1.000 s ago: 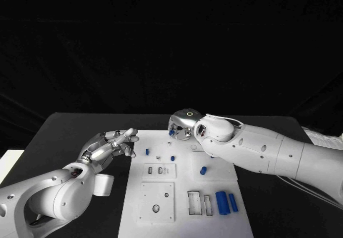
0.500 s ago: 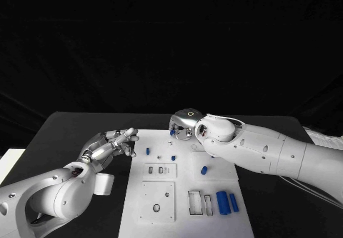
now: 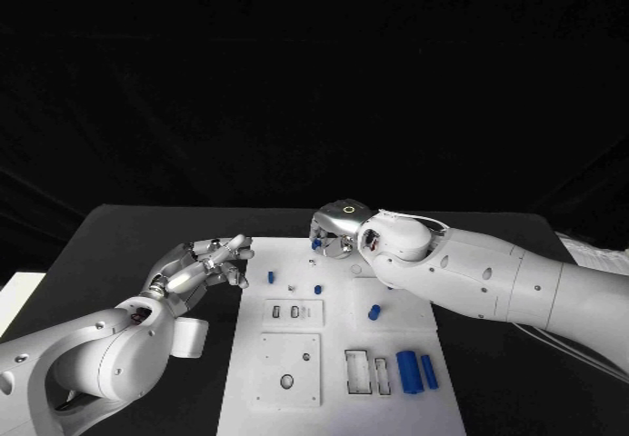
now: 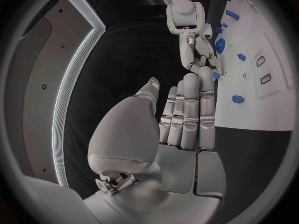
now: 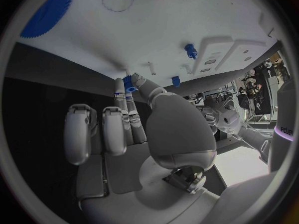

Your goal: Assemble the parts on the task board

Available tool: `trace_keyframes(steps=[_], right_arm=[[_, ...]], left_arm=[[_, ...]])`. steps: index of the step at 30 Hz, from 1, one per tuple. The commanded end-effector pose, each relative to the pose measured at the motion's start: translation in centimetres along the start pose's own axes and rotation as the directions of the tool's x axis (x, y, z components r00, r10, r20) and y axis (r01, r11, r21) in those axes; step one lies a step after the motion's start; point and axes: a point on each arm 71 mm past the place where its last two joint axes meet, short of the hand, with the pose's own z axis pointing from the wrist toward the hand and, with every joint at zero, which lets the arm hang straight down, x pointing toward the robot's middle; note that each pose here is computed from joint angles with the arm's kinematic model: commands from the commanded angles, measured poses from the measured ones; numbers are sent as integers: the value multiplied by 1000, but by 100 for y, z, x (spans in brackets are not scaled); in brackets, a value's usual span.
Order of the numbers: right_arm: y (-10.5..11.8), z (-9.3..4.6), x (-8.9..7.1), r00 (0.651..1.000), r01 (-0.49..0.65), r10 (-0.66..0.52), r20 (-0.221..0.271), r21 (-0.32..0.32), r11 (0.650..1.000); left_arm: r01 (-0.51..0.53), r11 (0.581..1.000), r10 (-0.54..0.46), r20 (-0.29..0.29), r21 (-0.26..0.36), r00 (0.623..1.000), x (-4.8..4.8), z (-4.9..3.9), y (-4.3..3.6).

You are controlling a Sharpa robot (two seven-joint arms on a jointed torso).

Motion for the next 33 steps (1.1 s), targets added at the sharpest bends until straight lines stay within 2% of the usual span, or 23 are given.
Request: trace_keyframes(steps=[1, 16, 33], right_arm=[[10, -14, 61, 999, 16, -16, -32, -6, 1000], [-4, -22, 61, 999, 16, -16, -30, -2, 1000], [-36, -51, 26, 1000, 9, -9, 14, 10, 1000]], left_arm=[[11, 1000, -11, -20, 4, 1000, 20, 5, -9], [12, 1000, -12, -22, 2, 1000, 25, 7, -7], [10, 1000, -10, -17, -3, 1000, 7, -1, -7]])
